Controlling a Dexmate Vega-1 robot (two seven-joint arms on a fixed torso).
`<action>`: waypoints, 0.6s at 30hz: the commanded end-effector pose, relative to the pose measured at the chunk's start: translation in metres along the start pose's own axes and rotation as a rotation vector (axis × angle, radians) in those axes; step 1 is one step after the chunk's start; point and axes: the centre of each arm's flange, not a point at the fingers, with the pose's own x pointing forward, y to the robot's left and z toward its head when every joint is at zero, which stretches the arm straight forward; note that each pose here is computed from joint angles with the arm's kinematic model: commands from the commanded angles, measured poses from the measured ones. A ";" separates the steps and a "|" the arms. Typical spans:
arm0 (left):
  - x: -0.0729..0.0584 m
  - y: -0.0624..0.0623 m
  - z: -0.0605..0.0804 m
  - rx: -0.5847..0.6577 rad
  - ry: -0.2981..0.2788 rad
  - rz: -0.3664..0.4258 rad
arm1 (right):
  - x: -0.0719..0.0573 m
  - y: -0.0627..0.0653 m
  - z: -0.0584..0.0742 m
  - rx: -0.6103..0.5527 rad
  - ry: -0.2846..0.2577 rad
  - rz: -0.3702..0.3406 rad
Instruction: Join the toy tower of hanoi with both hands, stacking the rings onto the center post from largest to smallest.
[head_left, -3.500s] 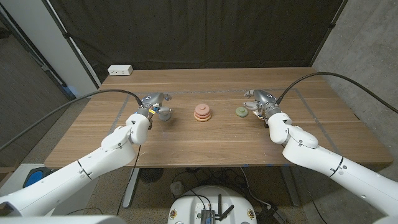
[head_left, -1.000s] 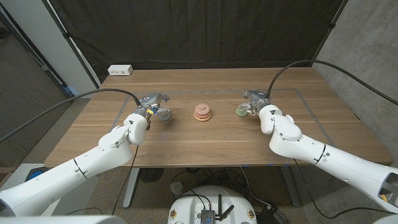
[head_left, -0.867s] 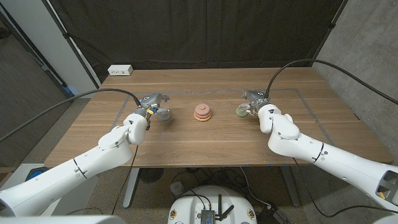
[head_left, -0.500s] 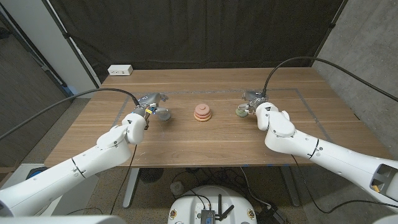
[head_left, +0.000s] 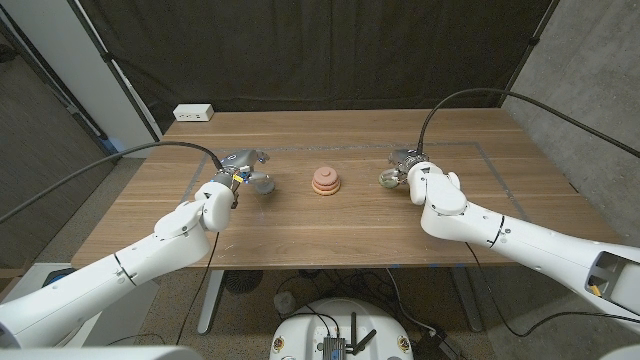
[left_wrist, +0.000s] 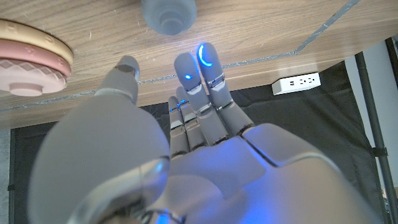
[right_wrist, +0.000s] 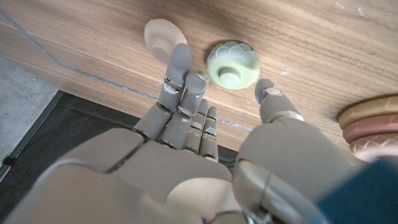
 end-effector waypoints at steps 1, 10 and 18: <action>0.001 0.001 -0.001 -0.002 -0.001 0.001 | 0.004 0.003 -0.001 -0.024 0.027 0.054; 0.003 0.000 0.000 0.001 -0.004 -0.005 | 0.008 0.005 -0.001 -0.030 0.036 0.070; 0.004 0.001 0.001 -0.043 -0.019 -0.026 | 0.013 0.010 -0.001 -0.031 0.049 0.083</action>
